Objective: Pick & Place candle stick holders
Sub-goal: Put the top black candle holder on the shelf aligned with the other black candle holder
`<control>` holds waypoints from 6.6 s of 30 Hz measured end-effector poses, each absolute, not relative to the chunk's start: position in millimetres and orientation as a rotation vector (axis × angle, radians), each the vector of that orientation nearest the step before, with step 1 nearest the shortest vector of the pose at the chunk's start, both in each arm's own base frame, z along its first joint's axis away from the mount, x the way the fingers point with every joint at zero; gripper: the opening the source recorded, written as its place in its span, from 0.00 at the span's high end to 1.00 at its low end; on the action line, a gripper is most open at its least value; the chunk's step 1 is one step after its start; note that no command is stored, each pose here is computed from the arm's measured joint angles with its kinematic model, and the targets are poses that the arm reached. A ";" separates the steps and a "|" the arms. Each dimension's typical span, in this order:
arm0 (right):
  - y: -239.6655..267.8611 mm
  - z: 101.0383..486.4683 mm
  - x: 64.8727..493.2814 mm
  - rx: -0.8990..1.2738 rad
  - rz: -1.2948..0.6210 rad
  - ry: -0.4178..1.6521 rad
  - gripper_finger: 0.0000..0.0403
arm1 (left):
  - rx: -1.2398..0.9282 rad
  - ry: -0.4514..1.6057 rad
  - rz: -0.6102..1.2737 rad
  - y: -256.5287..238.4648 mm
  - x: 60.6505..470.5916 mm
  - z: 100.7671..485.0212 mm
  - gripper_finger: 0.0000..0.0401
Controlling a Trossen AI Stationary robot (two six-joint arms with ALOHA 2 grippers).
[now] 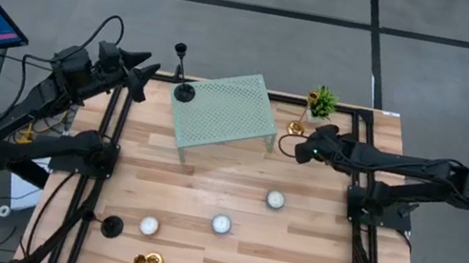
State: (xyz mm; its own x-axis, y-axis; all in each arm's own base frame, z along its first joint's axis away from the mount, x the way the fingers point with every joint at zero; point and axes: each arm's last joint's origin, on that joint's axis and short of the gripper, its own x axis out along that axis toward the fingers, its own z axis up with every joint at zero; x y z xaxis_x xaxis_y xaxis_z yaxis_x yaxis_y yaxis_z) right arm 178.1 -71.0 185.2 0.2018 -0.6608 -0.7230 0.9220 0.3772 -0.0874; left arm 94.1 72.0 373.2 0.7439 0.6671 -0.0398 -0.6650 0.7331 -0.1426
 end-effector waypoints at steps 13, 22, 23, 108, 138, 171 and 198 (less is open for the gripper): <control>-76.5 169.4 183.2 0.459 -1.129 0.867 0.97 | -0.151 -0.015 0.736 72.1 94.0 373.2 0.38; -74.2 169.3 181.5 0.497 -1.150 0.860 1.00 | -0.164 -0.020 0.736 72.1 94.1 373.2 0.38; -73.4 170.2 181.0 0.503 -1.144 0.857 1.00 | -0.165 -0.020 0.736 72.1 94.0 373.2 0.38; -38.5 149.0 133.8 0.240 -1.209 0.358 0.30 | -0.164 -0.026 0.725 72.0 94.6 373.8 0.38; -59.2 147.9 141.6 0.227 -1.186 0.414 0.93 | -0.164 -0.024 0.732 72.5 94.9 373.5 0.38; -47.3 367.6 211.1 0.233 -0.929 0.304 1.00 | -0.141 -0.023 0.732 72.3 94.6 374.1 0.38; -165.4 357.4 428.6 -0.045 -0.486 0.412 1.00 | -0.163 -0.033 0.731 72.4 94.7 374.3 0.38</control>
State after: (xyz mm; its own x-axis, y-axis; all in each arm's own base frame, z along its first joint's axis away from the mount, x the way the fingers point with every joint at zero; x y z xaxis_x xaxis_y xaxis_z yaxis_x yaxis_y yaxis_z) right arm 428.6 -165.4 357.4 0.8040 -0.4624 -0.3739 0.4446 0.8850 -0.1385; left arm 94.7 72.4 374.3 0.7443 0.6673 -0.0267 -0.6622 0.7321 -0.1599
